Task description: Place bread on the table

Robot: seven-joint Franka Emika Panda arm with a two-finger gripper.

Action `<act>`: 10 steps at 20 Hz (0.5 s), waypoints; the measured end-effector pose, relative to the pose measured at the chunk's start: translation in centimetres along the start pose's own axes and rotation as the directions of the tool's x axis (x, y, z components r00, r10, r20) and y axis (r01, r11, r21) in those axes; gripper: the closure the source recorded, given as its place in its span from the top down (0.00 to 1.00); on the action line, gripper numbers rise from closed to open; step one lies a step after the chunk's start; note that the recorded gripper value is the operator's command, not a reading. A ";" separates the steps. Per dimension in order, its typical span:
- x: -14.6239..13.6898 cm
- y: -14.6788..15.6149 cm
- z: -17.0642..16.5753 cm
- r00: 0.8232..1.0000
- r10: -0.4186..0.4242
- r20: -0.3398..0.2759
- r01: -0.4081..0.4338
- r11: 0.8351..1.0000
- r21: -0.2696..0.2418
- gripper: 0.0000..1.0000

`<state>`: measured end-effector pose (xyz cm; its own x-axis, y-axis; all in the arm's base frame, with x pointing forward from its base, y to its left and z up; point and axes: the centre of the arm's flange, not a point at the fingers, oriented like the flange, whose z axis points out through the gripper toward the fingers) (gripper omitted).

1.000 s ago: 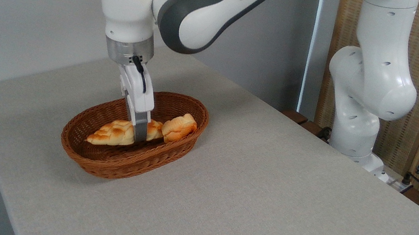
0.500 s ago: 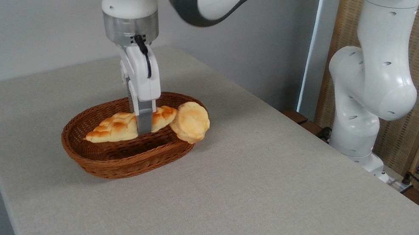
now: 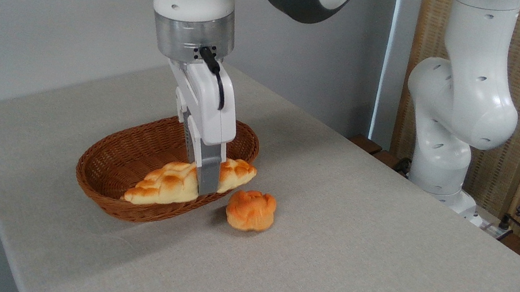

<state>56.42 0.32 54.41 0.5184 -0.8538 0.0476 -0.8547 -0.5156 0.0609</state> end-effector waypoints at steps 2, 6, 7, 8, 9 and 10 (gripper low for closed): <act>-0.2 -0.3 0.3 1.000 0.001 0.006 -0.001 1.000 -0.002 0.39; -0.5 -0.4 0.3 1.000 0.006 0.008 -0.006 1.000 -0.002 0.40; -0.7 -0.6 0.4 1.000 0.003 0.010 -0.003 1.000 -0.002 0.40; -1.1 -0.9 0.5 1.000 -0.005 0.012 0.005 1.000 -0.004 0.40; -1.6 -1.3 0.6 1.000 -0.011 0.014 0.011 1.000 -0.005 0.40; -2.0 -1.6 0.7 1.000 -0.013 0.015 0.013 1.000 -0.005 0.40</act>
<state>56.69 2.81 53.52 0.5291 -0.8480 0.0320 -0.8476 -0.5264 0.0666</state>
